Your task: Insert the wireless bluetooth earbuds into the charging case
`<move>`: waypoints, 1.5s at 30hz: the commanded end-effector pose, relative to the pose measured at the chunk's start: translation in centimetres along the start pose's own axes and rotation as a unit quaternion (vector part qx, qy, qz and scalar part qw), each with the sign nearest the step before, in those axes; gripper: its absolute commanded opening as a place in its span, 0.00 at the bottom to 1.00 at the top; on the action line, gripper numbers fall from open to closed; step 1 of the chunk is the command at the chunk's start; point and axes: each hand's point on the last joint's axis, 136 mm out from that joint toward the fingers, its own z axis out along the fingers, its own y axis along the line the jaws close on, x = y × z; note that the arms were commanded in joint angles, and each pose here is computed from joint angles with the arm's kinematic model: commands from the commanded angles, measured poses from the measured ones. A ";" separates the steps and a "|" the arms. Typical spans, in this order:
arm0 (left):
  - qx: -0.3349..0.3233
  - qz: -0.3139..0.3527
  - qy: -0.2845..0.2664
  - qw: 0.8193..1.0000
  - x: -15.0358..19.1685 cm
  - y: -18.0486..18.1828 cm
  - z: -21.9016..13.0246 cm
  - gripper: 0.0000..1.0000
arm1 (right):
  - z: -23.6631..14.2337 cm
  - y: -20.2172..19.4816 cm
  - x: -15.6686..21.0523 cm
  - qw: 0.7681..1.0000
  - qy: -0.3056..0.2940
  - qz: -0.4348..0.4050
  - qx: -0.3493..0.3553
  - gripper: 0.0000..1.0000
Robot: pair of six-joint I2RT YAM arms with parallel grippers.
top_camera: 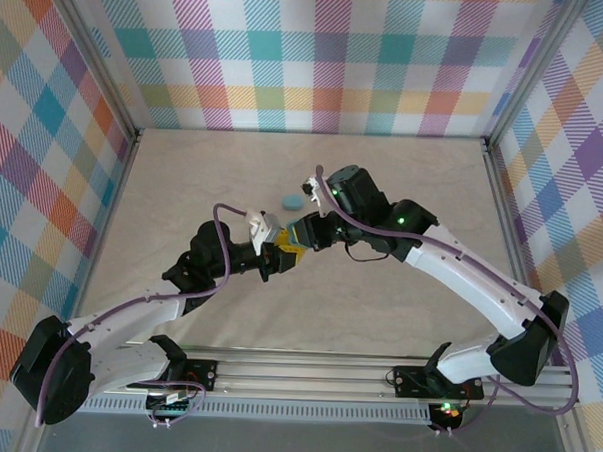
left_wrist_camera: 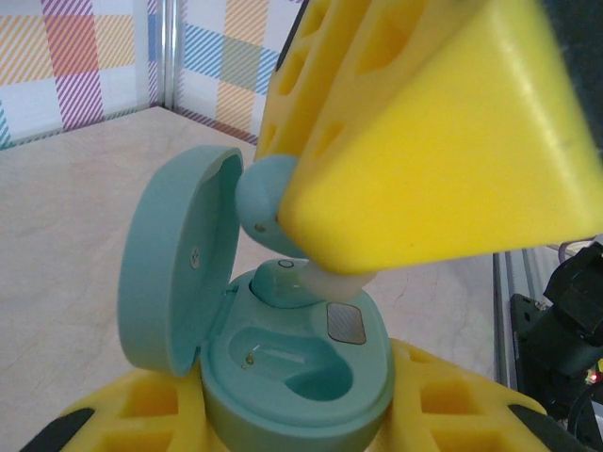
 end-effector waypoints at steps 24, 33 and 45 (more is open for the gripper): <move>-0.008 0.015 -0.014 1.000 -1.2 -0.2 -0.8 0.00 | 0.1 1.1 1.0 0.999 0.011 -0.036 0.010 0.21; -0.012 0.014 -0.017 1.000 -1.4 -0.1 -0.8 0.00 | 0.1 1.4 1.3 0.999 0.016 -0.029 -0.002 0.22; -0.016 0.011 -0.023 1.000 -2.1 0.1 -0.6 0.00 | 0.9 1.3 1.7 0.999 0.023 -0.025 -0.003 0.25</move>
